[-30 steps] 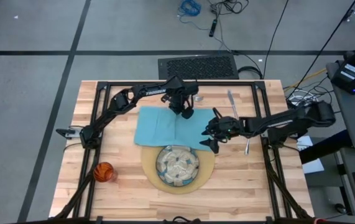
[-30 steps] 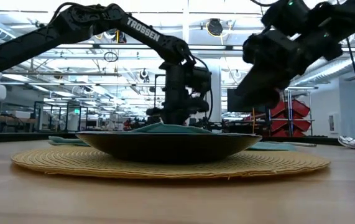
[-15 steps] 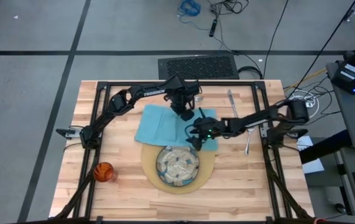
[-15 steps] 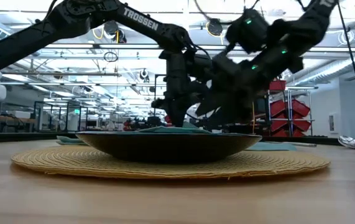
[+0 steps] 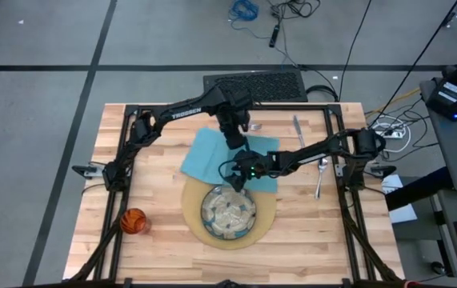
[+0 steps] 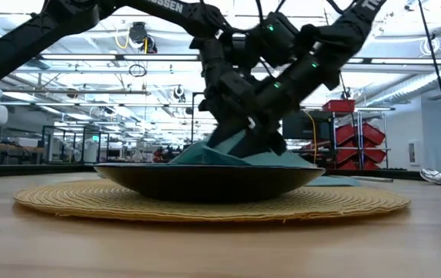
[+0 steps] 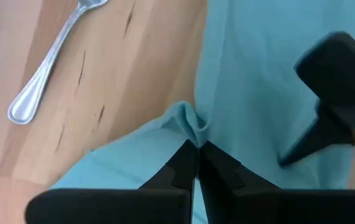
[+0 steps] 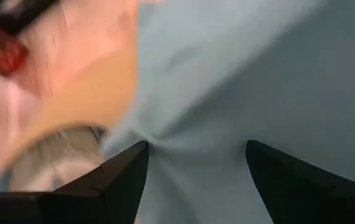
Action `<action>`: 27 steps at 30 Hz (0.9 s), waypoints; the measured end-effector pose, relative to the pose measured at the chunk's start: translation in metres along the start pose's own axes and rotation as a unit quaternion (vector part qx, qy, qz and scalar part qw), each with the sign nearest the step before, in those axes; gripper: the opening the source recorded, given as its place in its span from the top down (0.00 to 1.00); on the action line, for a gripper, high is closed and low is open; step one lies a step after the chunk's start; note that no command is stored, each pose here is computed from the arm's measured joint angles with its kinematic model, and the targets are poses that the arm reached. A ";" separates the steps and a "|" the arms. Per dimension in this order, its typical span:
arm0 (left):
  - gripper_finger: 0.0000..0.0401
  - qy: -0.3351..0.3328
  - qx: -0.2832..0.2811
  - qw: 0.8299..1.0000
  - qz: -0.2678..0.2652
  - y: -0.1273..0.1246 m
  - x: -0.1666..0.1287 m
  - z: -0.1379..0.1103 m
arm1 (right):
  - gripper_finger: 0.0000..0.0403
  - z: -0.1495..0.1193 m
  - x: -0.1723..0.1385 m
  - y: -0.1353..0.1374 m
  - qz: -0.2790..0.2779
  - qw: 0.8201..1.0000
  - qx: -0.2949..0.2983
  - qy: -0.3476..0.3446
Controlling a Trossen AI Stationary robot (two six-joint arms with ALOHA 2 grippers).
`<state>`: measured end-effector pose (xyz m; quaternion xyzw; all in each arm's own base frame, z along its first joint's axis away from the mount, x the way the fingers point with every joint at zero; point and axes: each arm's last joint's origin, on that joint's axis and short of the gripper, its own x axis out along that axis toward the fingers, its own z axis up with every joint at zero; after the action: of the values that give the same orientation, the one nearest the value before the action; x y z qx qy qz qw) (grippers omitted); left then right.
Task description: Set table place
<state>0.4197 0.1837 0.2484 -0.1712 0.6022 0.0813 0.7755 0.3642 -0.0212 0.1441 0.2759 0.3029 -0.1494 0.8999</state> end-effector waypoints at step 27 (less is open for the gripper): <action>1.00 -0.024 -0.017 0.998 -0.057 0.023 -0.005 0.001 | 0.35 -0.010 0.018 0.020 -0.064 0.989 0.124 -0.038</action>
<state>0.4117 0.2060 0.2501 -0.2169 0.5712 0.0514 0.7900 0.3826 -0.0013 0.1342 0.3598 0.2645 -0.2531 0.8582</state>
